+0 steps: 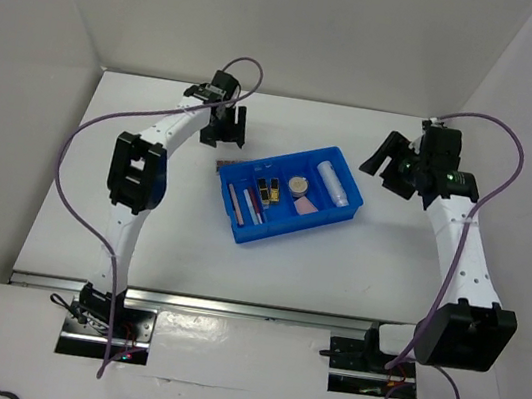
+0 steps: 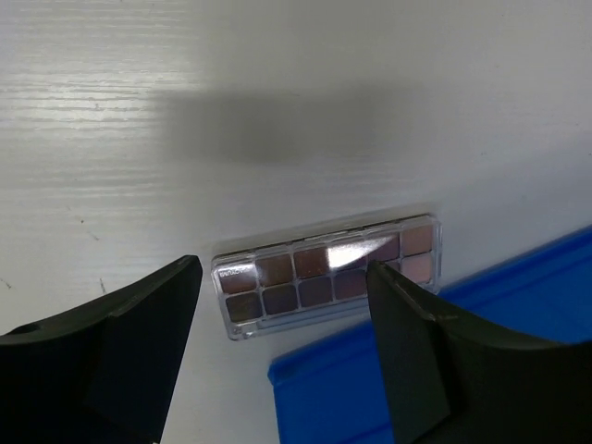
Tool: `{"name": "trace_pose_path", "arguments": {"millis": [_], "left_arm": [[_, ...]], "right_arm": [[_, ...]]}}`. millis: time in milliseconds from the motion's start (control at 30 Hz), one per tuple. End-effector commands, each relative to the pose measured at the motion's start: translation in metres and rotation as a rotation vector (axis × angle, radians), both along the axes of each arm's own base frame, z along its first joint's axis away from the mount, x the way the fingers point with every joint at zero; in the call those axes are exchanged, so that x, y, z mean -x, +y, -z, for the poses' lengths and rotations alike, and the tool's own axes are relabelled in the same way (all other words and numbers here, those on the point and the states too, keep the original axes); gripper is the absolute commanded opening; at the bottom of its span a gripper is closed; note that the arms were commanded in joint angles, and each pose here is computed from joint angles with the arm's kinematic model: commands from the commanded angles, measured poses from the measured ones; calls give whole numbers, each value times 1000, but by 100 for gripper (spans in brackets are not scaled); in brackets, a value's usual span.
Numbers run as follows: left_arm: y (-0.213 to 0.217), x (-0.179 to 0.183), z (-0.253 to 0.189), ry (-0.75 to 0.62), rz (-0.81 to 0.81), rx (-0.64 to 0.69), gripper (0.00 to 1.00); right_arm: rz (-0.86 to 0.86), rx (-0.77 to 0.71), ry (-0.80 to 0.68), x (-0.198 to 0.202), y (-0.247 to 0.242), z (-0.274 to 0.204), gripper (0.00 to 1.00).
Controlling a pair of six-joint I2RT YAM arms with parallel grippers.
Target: Organize the makeup
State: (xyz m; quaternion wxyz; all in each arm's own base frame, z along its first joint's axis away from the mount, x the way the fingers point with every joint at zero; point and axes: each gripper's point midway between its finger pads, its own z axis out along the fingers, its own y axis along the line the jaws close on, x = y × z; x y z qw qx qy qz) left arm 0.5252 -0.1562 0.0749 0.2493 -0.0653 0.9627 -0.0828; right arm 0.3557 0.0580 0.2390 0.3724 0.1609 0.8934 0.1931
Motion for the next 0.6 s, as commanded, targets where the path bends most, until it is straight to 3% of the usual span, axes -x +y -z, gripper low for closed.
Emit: {"name": "trace_pose_path", "arguments": {"millis": [0, 333, 567], "left_arm": [[6, 6, 13, 54, 42, -41, 86], [28, 34, 42, 170, 1, -141, 86], [90, 40, 52, 222, -182, -179, 86]], "right_arm": [[-20, -15, -88, -14, 9, -29, 80], [-49, -20, -76, -20, 27, -25, 80], [-62, -14, -76, -22, 34, -25, 80]]}}
